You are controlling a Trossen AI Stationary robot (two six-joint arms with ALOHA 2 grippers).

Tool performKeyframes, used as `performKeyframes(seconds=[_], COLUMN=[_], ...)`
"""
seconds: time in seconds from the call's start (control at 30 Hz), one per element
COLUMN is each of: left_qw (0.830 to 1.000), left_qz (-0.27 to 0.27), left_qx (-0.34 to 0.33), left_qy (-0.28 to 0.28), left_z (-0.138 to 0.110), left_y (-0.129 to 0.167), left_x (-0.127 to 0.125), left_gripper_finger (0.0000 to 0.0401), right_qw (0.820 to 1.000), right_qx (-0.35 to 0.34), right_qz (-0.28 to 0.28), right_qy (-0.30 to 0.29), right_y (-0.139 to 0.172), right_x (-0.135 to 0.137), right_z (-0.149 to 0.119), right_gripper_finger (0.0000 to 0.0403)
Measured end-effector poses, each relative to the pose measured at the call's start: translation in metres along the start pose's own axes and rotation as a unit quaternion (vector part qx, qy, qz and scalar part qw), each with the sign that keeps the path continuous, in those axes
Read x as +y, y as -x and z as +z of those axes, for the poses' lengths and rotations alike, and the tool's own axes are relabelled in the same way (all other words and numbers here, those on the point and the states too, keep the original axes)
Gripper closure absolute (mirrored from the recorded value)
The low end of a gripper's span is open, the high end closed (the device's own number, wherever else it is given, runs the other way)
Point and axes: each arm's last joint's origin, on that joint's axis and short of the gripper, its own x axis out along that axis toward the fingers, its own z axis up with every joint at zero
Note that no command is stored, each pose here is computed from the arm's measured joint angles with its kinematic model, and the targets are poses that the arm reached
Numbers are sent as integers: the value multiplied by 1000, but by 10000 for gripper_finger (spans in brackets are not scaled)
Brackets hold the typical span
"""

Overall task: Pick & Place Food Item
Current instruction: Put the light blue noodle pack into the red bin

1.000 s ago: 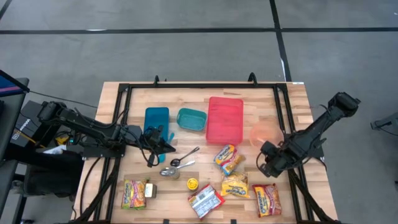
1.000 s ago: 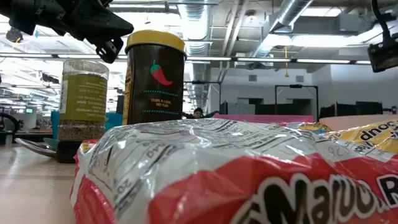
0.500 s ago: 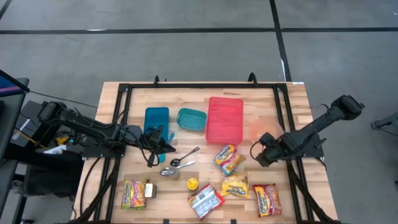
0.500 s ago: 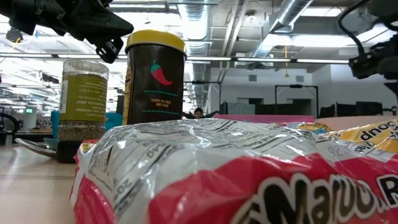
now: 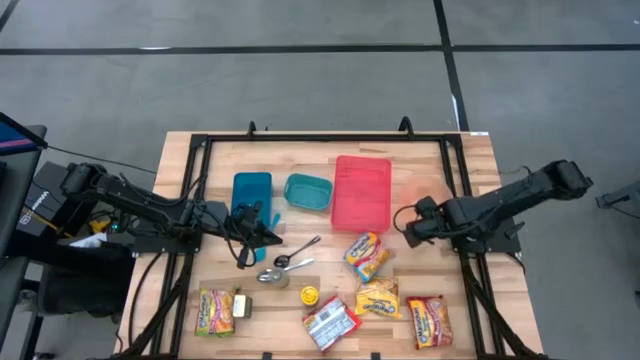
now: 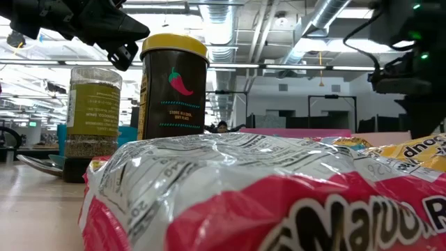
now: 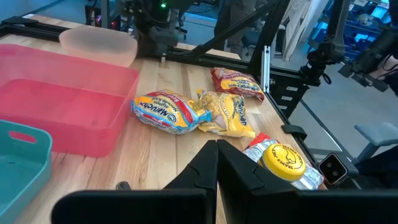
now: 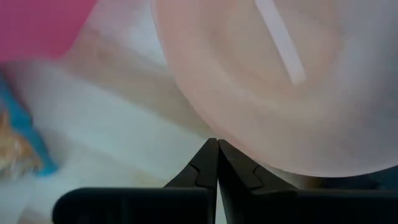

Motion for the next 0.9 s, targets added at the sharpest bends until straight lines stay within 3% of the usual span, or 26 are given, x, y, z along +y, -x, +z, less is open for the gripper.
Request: performKeyframes(seconds=[0.47,0.67,0.9], left_qw=[1000,1000,1000], left_qz=[0,0,0], left_qx=[0,0,0], left_qy=[0,0,0], left_z=[0,0,0], left_y=[0,0,0], left_x=[0,0,0], left_gripper_finger=[401,401,401], right_qw=[999,1000,998], right_qx=[-14,-19,17], right_qz=[-41,-14,44], right_qy=[-20,-7,38], right_y=[-11,-13,-9], right_x=[-17,-14,-2], right_z=[41,46,34], right_gripper_finger=[400,400,400])
